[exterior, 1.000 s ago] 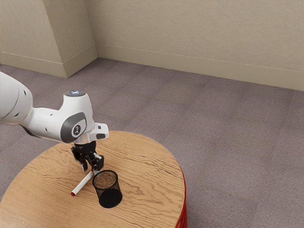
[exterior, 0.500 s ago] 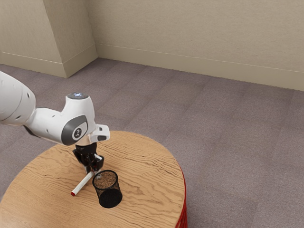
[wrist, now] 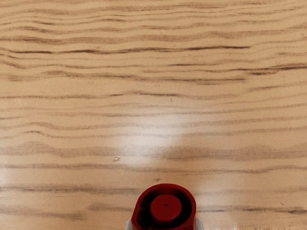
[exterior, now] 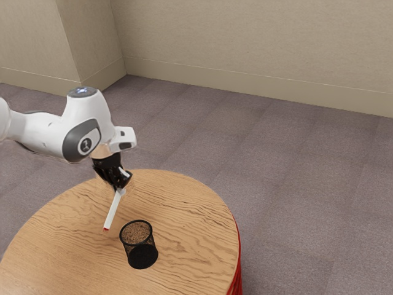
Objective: Put the marker into the pen holder.
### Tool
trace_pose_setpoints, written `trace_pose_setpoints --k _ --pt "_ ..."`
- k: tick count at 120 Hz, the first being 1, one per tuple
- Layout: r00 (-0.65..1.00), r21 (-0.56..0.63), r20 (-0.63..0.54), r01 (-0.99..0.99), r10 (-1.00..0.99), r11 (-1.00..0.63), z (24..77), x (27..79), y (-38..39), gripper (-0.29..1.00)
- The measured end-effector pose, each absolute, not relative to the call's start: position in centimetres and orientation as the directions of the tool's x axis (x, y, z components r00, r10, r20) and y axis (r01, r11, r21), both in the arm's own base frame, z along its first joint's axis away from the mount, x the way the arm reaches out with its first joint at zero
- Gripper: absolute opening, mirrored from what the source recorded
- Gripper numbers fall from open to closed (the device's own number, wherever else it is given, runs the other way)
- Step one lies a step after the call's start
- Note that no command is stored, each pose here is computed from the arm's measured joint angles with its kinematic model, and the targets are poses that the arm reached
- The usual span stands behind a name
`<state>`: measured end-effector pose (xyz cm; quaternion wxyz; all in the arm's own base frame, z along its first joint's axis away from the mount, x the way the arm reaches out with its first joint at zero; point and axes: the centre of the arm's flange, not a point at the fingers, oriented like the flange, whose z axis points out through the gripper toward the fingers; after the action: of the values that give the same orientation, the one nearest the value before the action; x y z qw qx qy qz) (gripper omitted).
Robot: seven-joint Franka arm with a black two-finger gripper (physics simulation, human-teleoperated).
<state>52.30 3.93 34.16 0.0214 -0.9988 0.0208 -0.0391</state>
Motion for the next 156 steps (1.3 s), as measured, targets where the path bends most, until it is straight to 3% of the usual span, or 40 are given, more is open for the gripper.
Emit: trace_pose_setpoints --k 40,86,129,156 --pt "0.983 -0.017 0.137 -0.124 -0.125 -0.992 42.7 50.1 -0.1 -0.08" --pt "0.984 0.088 0.11 -0.148 -0.138 -0.985 43.0 49.7 -5.1 -0.08" --pt "0.982 0.058 0.134 -0.144 -0.135 -0.988 38.9 51.7 -6.1 -0.08" --pt "0.969 0.057 0.188 -0.176 -0.162 -0.983 39.9 51.5 -7.5 -0.08"
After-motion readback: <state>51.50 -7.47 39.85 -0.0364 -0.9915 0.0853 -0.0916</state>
